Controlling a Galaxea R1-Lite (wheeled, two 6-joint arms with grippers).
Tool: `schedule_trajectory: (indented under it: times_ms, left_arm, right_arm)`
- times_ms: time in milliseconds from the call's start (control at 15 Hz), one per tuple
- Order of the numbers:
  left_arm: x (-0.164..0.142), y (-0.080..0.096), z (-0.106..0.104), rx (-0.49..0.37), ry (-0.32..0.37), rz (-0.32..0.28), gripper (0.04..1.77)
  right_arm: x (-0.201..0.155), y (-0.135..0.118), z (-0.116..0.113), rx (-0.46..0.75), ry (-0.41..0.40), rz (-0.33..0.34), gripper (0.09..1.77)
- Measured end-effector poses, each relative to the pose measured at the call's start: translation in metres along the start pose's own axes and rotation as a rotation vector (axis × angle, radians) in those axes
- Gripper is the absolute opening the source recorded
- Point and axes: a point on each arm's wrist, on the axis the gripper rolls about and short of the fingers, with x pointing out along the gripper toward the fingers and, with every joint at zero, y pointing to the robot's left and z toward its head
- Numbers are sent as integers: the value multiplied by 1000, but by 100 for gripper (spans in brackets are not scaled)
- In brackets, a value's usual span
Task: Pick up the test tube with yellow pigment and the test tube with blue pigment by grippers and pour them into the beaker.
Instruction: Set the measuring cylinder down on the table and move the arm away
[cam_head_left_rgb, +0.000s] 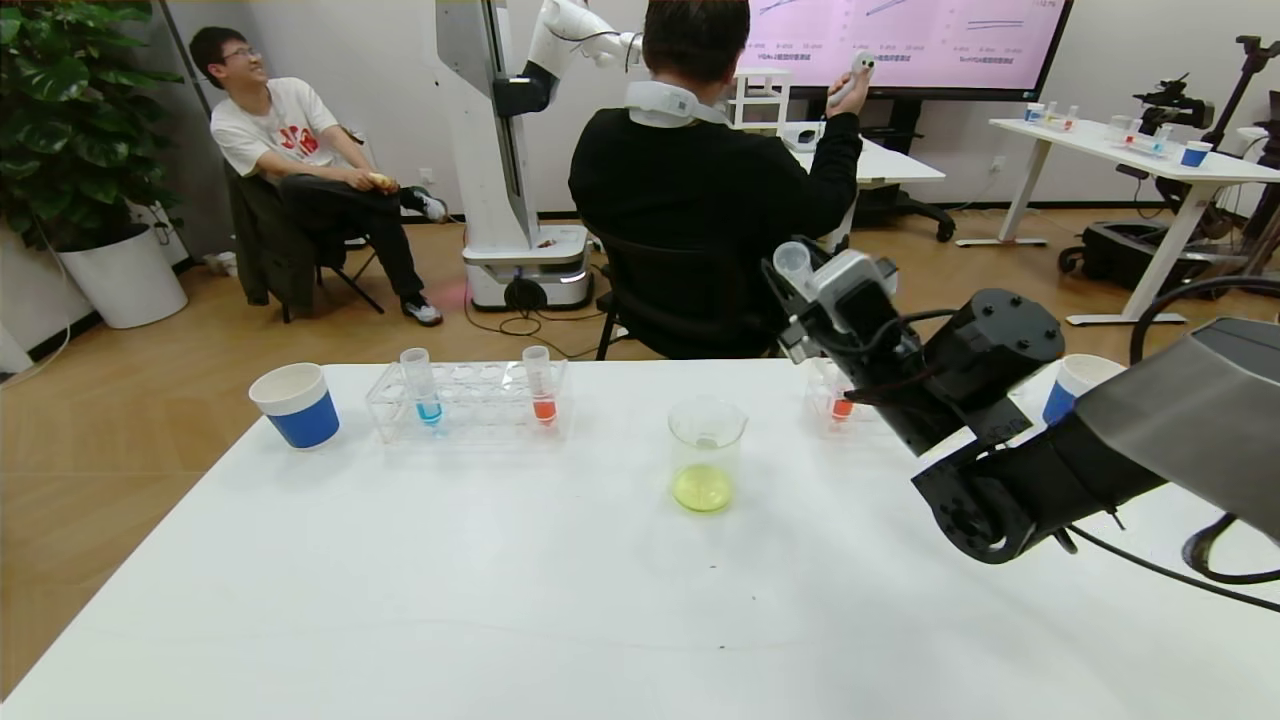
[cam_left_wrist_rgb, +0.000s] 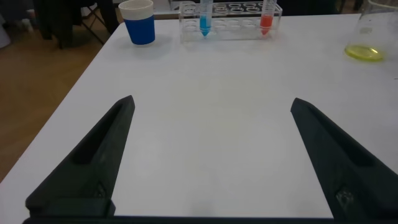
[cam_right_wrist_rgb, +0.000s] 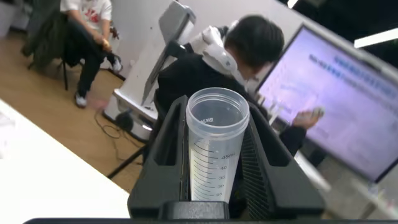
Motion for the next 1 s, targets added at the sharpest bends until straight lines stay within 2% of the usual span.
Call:
schedule_trajectory:
  times_ms: [133, 267, 400, 600, 800, 1000]
  left_arm:
    - [0, 0, 0, 0, 0, 0, 175]
    - [0, 0, 0, 0, 0, 0, 175]
    - [0, 0, 0, 0, 0, 0, 175]
    - [0, 0, 0, 0, 0, 0, 175]
    - [0, 0, 0, 0, 0, 0, 175]
    - [0, 0, 0, 0, 0, 0, 175]
  right_arm:
    - [-11, -6, 11, 220, 79, -94, 51]
    - [-23, -16, 9, 370, 233, -149, 51]
    - [-33, -37, 5, 431, 355, -200, 51]
    - [-44, -82, -2, 427, 523, -265, 51]
    - [-55, -132, 2, 462, 481, -240, 51]
    - [-72, -183, -5, 437, 468, -311, 51]
